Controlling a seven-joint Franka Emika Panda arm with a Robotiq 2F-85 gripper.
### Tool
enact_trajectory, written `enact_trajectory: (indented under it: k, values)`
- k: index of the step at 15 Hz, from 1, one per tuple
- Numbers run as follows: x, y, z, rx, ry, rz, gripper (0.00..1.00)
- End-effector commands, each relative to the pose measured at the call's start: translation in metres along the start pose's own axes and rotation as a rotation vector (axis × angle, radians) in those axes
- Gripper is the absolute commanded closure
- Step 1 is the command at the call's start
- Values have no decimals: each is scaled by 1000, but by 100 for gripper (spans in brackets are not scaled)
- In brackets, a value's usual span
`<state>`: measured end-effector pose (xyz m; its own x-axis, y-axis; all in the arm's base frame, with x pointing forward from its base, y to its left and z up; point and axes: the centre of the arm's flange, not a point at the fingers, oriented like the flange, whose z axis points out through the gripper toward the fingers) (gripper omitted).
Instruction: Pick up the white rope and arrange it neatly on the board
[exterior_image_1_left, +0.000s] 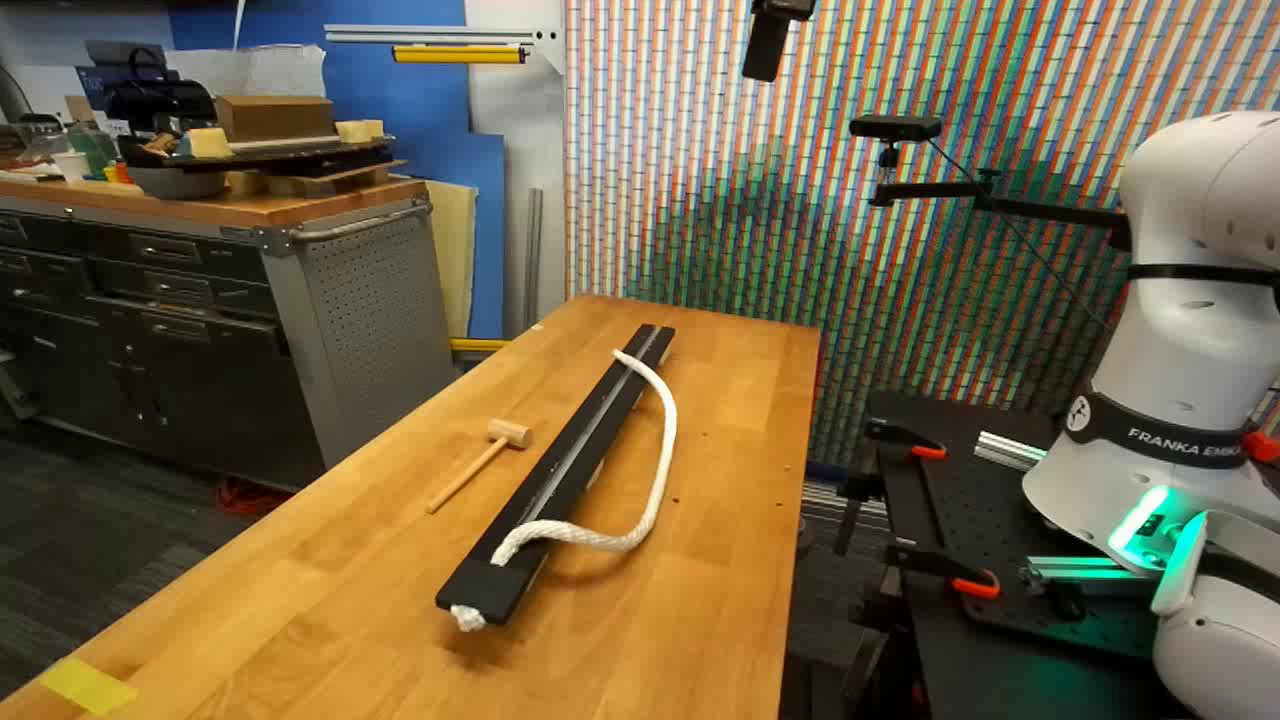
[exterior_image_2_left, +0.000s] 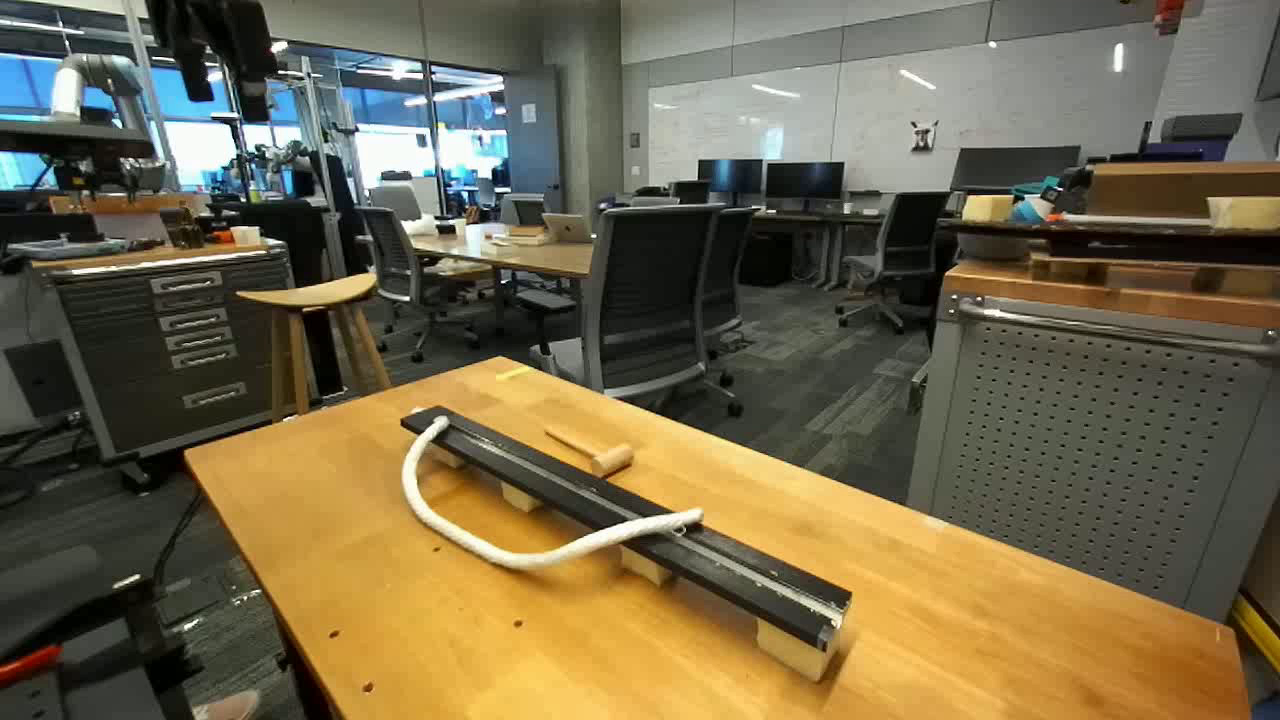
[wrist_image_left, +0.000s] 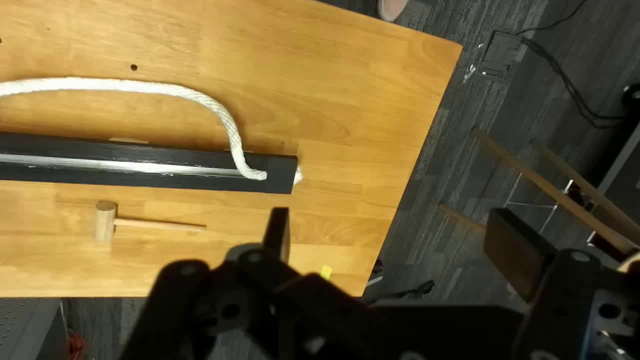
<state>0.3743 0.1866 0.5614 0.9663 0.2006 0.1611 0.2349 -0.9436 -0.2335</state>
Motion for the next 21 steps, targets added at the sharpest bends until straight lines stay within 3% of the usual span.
enact_trajectory:
  k: [1, 11, 17, 21]
  values:
    - [1, -1, -2, 1, 5, -1, 0]
    - [9, 5, -6, -4, 40, 15, 0]
    - [47, 49, -10, -26, 157, 146, 0]
    - [68, 92, -8, -100, 244, 238, 0]
